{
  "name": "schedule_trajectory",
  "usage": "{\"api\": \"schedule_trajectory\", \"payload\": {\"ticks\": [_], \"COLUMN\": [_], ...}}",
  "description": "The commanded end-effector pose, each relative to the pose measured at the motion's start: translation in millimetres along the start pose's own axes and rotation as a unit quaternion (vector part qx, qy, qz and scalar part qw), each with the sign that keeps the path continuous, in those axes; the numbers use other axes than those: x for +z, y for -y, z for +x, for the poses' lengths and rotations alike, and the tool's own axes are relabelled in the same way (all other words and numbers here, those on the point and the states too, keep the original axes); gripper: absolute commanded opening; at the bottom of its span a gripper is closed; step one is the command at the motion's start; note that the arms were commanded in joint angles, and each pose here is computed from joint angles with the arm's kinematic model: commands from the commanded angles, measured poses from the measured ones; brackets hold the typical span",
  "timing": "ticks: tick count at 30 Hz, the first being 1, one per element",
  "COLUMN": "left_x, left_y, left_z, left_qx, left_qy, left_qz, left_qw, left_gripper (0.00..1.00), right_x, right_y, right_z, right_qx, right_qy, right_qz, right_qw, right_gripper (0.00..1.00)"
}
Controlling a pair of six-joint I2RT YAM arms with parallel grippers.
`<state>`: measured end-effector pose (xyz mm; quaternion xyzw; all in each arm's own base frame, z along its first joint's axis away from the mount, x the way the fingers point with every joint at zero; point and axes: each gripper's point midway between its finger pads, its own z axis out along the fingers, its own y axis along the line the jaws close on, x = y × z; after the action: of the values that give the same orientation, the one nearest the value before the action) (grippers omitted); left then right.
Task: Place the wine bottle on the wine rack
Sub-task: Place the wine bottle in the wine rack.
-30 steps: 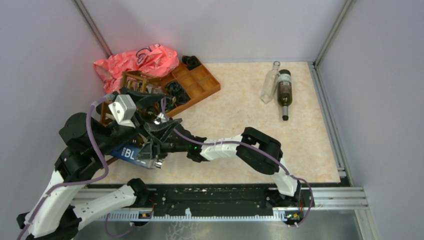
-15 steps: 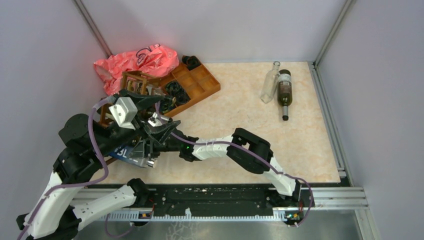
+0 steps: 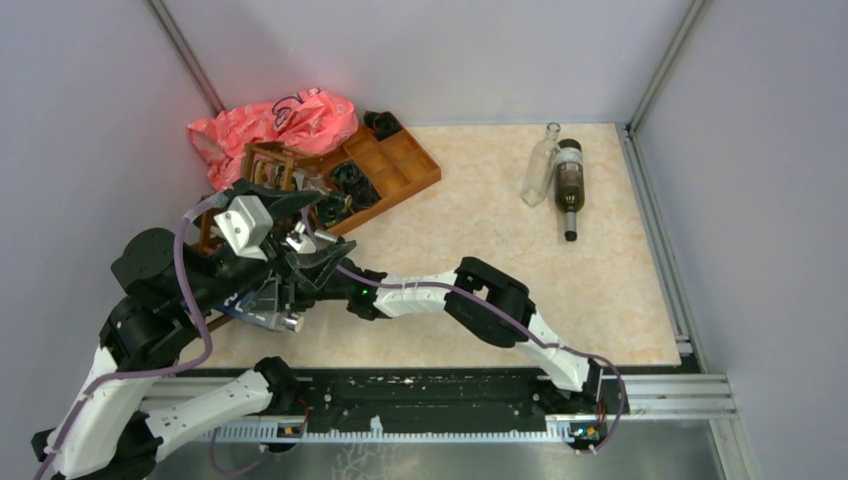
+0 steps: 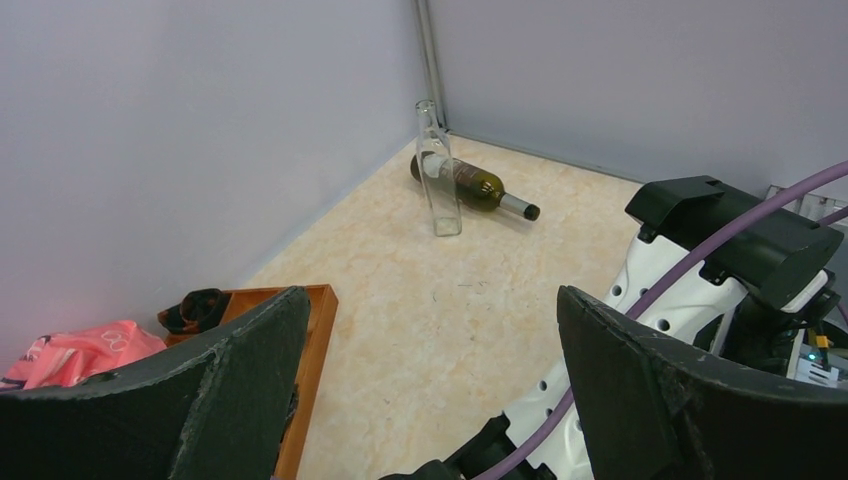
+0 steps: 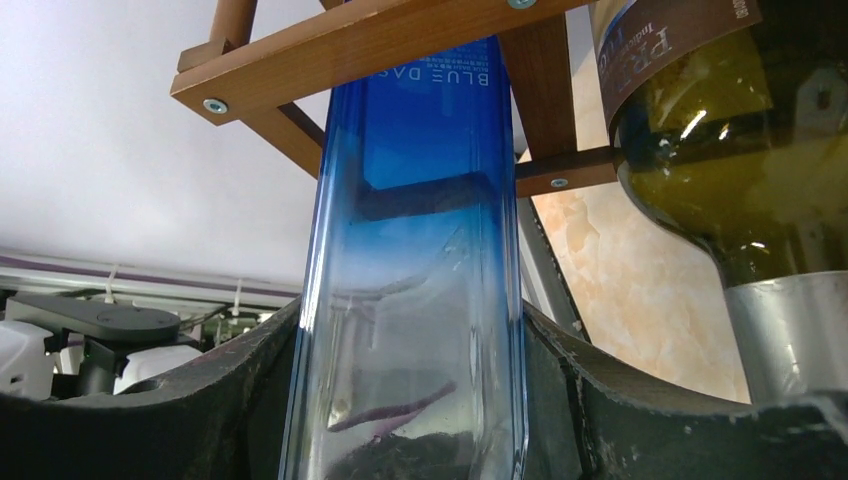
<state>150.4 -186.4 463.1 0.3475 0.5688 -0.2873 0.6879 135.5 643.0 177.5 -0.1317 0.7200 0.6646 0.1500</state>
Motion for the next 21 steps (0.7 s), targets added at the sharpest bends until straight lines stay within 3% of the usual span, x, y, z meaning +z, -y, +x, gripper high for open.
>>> {"api": "schedule_trajectory", "payload": {"ticks": [1, 21], "left_x": [-12.3, -39.6], "left_y": [-6.4, -27.2], "left_z": [-17.2, -12.1], "left_qx": [0.010, 0.030], "left_qy": [0.016, 0.003], "left_qz": [-0.015, -0.078], "left_qw": [1.000, 0.997], "left_gripper": [0.99, 0.99], "right_x": [-5.9, 20.9], "right_y": [-127.6, -123.1], "right_z": [-55.4, -59.5], "right_qx": [-0.074, -0.108], "right_qy": [0.084, 0.084], "right_qz": [-0.166, -0.159], "right_qw": [0.980, 0.978], "right_gripper": [0.00, 0.01]}}
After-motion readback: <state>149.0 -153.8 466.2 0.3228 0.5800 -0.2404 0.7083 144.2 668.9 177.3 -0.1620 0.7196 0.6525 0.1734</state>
